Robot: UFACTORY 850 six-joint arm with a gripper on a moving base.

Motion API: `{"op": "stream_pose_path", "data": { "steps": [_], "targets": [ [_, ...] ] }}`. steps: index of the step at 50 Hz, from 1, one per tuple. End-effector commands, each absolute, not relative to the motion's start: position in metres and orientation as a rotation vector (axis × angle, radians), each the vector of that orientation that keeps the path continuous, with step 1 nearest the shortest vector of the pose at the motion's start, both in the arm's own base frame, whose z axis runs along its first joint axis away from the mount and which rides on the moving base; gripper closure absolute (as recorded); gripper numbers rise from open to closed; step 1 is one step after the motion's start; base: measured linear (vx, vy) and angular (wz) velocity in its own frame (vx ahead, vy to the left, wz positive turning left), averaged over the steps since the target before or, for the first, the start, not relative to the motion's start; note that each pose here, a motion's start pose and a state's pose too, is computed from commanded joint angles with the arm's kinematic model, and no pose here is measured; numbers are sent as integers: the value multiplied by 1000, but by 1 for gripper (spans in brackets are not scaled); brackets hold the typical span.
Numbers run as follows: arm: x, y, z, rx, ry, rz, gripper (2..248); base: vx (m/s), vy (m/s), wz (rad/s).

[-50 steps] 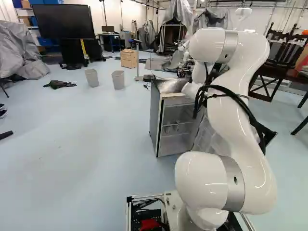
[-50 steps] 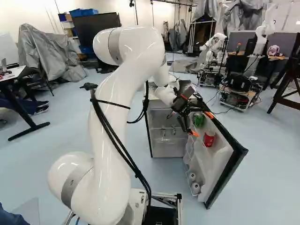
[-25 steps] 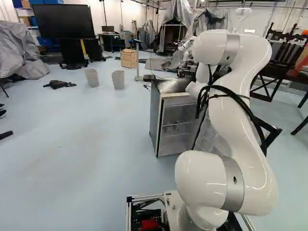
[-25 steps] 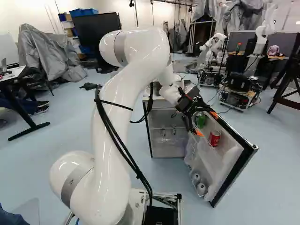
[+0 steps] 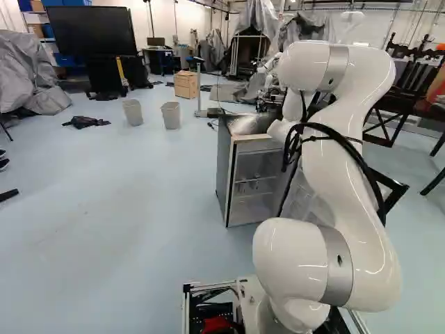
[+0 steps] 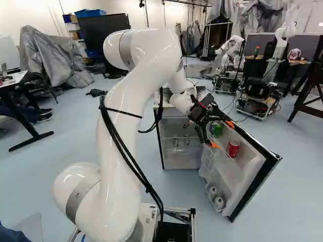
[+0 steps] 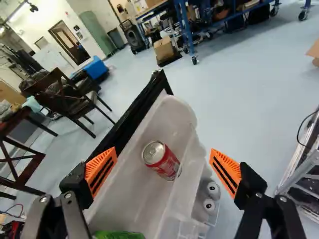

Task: Grab a drink from the fridge

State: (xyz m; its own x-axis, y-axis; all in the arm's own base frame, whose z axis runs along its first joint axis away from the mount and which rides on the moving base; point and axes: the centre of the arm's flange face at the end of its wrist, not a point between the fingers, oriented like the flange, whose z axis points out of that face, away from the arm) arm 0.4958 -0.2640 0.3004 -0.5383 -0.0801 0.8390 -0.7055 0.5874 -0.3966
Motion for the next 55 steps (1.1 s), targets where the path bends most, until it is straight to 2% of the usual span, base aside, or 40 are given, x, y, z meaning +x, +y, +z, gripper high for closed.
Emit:
{"op": "stream_pose_path", "data": {
  "steps": [55],
  "targets": [
    [429, -195, 315, 1268, -1530, 1310, 3, 0, 0, 0]
  ]
}}
